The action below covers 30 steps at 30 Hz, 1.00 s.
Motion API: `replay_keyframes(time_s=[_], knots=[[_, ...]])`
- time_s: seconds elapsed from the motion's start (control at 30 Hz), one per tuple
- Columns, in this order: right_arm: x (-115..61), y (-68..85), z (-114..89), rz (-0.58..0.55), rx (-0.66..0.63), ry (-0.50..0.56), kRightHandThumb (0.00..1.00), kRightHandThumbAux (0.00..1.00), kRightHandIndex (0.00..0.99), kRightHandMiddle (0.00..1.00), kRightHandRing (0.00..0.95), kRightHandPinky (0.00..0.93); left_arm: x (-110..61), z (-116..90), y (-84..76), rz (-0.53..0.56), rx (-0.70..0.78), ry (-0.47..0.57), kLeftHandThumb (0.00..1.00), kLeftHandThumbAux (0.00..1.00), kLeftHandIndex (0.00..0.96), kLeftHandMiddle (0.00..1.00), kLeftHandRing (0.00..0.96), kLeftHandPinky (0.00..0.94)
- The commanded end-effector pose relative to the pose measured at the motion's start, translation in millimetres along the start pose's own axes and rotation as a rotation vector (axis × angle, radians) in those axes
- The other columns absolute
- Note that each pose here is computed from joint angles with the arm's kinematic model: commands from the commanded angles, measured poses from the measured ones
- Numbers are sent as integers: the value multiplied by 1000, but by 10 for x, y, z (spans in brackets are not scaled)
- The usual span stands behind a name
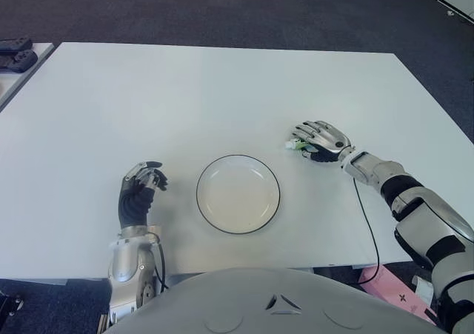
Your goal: Put the toothpaste on the table into the plate.
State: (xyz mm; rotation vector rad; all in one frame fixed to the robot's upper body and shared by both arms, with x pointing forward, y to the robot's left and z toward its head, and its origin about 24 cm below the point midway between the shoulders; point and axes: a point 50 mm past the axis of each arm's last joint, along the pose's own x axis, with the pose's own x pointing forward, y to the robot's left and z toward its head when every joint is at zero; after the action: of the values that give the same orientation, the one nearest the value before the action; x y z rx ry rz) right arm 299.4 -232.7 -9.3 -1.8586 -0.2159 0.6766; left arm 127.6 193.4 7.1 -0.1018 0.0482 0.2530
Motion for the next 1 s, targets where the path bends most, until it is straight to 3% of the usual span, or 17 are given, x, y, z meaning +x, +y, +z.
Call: replay_keyframes(time_s=[0.03,0.17,0.23,0.37,0.4,0.5,0.63,1.0], knots=[[-172,446,306,183,86,-49,619,251,115,39,14,50,3,-37,-8,-13,-1,18,707,715,440,644,636,620],[-176,437,312,166,135,-40,693,287,181,135,140,197,5,-38,-5,-19,0,14,706,716,439,642,633,614],[-173,426,313,158,165,-36,757,317,253,249,292,342,7,-41,-3,-20,0,13,705,716,439,643,635,624],[-164,402,314,145,217,-29,819,351,376,376,432,481,11,-43,-2,-21,0,11,705,716,439,644,638,633],[-161,392,315,139,239,-25,790,475,397,425,480,506,12,-44,-2,-21,1,10,705,716,440,646,640,637],[-161,376,311,127,326,-8,824,608,440,445,557,540,18,-42,-8,-18,4,7,705,716,440,647,642,640],[-163,345,303,106,379,-4,931,637,453,473,524,583,21,-41,-11,-17,5,5,705,716,440,649,645,644],[-148,273,285,60,478,31,971,635,458,552,584,660,33,-32,-21,-18,-2,1,705,716,439,644,637,626]])
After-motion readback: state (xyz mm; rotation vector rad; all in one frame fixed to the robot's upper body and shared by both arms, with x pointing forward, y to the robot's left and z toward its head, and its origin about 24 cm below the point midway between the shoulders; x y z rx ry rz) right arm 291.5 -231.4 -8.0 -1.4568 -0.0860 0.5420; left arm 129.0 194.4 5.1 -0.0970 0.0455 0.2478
